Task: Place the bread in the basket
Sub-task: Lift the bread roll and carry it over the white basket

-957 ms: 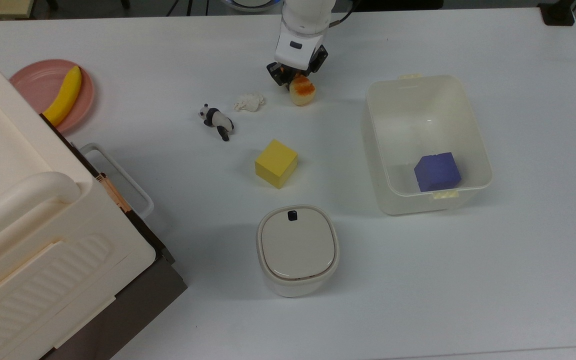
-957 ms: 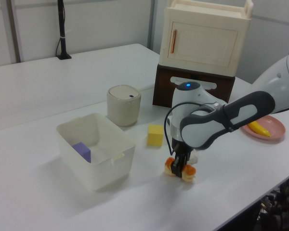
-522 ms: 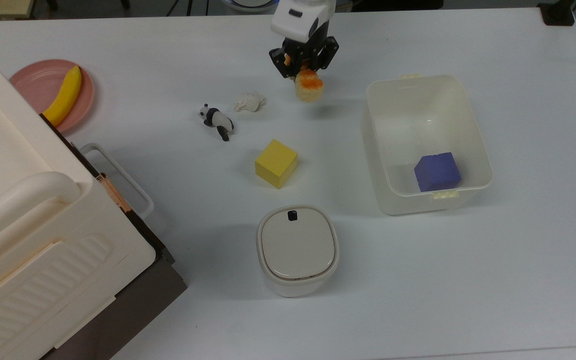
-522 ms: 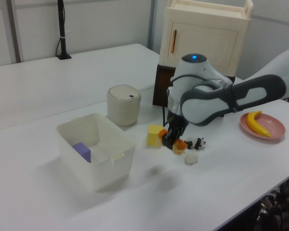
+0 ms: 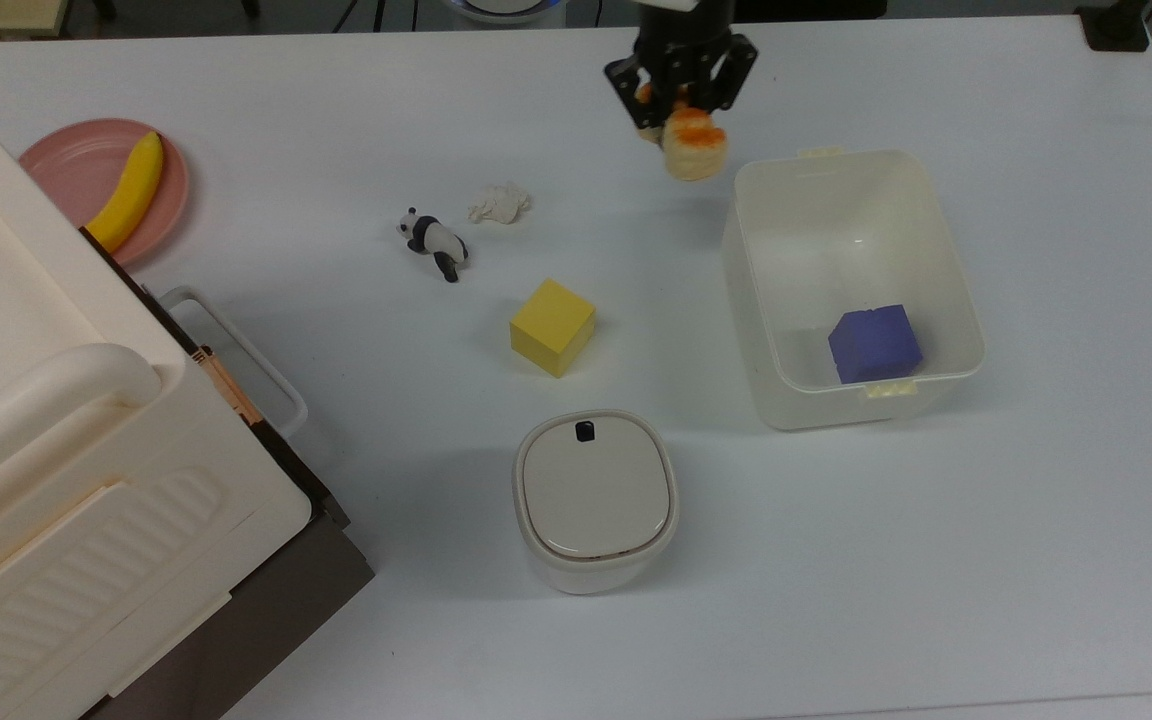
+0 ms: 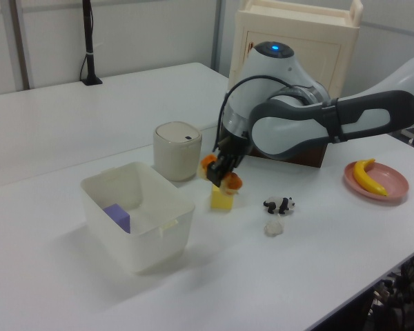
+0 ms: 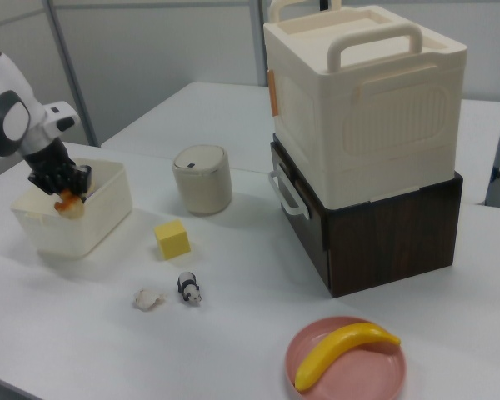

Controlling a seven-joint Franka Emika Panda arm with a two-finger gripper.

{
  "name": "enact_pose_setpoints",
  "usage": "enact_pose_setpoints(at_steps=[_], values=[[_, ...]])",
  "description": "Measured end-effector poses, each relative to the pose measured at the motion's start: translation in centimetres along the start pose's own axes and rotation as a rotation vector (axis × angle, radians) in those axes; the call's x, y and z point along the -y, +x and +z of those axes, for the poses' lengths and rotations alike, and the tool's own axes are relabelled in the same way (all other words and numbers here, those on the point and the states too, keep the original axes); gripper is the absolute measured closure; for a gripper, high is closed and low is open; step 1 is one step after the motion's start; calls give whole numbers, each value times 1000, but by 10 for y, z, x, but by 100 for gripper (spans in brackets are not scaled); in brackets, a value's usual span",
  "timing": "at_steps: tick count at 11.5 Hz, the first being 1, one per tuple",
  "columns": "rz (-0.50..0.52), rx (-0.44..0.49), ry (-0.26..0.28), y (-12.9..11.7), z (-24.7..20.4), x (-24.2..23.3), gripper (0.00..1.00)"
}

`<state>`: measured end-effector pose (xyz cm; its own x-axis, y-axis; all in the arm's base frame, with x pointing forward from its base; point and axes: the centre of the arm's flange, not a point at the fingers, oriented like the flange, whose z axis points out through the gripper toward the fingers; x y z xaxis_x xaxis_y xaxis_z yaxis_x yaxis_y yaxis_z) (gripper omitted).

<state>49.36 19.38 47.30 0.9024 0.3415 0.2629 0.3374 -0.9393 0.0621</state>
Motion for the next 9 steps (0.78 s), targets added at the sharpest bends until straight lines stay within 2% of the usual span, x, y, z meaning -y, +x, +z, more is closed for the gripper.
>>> enact_pose_setpoints(at_steps=[3,6,7,9], values=[[21,-58,21,40,-15,37,86],[35,-90,40,87,-7,67,85],[27,-84,48,96,4,80,82],[7,-65,46,102,25,107,51]])
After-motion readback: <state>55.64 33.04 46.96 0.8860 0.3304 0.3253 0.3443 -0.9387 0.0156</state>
